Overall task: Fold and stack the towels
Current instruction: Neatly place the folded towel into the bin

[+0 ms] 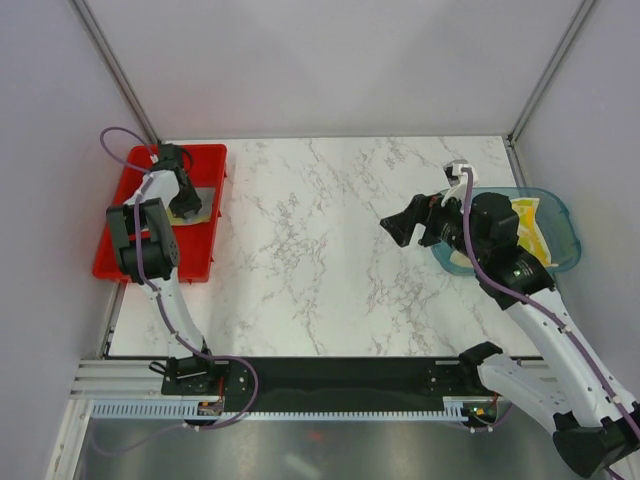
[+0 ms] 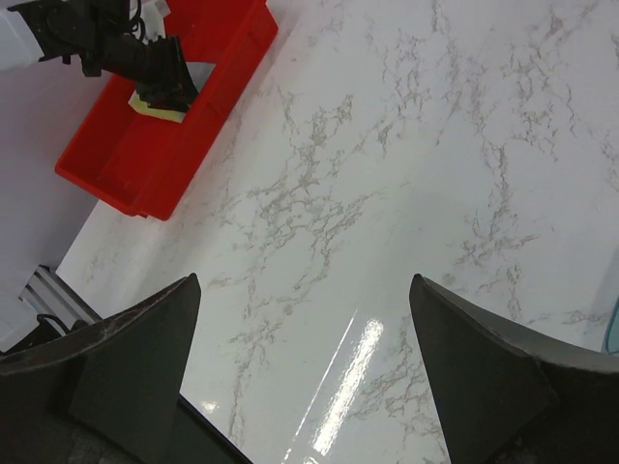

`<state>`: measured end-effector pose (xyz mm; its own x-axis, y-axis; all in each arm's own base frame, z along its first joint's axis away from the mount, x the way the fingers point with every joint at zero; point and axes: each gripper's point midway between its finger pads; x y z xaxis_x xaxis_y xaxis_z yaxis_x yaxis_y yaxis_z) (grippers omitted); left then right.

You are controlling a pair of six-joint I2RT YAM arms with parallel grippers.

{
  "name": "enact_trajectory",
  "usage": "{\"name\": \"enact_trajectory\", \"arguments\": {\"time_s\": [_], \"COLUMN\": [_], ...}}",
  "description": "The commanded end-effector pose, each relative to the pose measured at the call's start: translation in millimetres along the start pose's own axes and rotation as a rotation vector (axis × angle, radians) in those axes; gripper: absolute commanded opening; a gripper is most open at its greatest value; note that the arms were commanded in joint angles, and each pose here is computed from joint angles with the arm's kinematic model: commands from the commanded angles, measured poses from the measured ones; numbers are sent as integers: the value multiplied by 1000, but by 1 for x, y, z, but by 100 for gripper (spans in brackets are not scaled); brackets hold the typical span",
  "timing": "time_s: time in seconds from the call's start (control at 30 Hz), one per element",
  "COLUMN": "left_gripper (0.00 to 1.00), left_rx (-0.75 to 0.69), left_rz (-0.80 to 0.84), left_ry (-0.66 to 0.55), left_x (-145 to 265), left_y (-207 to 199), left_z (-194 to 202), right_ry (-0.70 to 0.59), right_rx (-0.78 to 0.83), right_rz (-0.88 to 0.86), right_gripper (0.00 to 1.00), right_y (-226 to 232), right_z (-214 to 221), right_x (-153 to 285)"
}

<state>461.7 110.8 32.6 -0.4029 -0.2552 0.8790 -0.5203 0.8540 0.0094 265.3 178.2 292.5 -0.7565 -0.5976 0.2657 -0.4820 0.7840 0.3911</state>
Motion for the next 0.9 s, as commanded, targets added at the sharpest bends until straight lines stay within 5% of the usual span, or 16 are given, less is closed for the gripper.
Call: {"name": "enact_trajectory", "arguments": {"time_s": [0.0, 0.23, 0.4, 0.43, 0.47, 0.5, 0.67, 0.87], "left_gripper": [43, 59, 73, 76, 97, 100, 100, 100], "left_rx": [36, 59, 33, 15, -12, -63, -309, -428], "left_rz": [11, 80, 373, 428, 484, 595, 903, 1145], "left_ry": [-34, -166, -295, -297, -307, -323, -264, -206], "left_x": [19, 82, 192, 206, 221, 255, 330, 385], "left_y": [1, -11, -74, -86, -96, -121, -185, -188], "left_z": [-5, -35, -35, -25, -18, -3, 85, 156], "right_ry": [-65, -60, -119, -150, -155, -162, -64, -30], "right_rx": [-15, -20, -133, -168, -168, -168, -226, -356], "right_rz": [3, 57, 399, 542, 601, 661, 951, 1279], "right_gripper": [98, 98, 98, 98, 98, 98, 98, 98], "right_y": [10, 2, -56, -79, -89, -100, -183, -267], "right_z": [-23, -24, -34, -36, -41, -44, -37, -12], "right_x": [16, 19, 18, 26, 26, 29, 38, 98]}}
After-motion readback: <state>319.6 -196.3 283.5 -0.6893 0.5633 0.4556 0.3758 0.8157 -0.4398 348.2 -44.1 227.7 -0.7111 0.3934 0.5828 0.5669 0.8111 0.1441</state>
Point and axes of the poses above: each gripper's point midway between its finger pads, its own x axis back along the fingers, its own y axis along the line the jaws close on, z = x × y, and after that the axes turned 3 degrees about x, right-handed
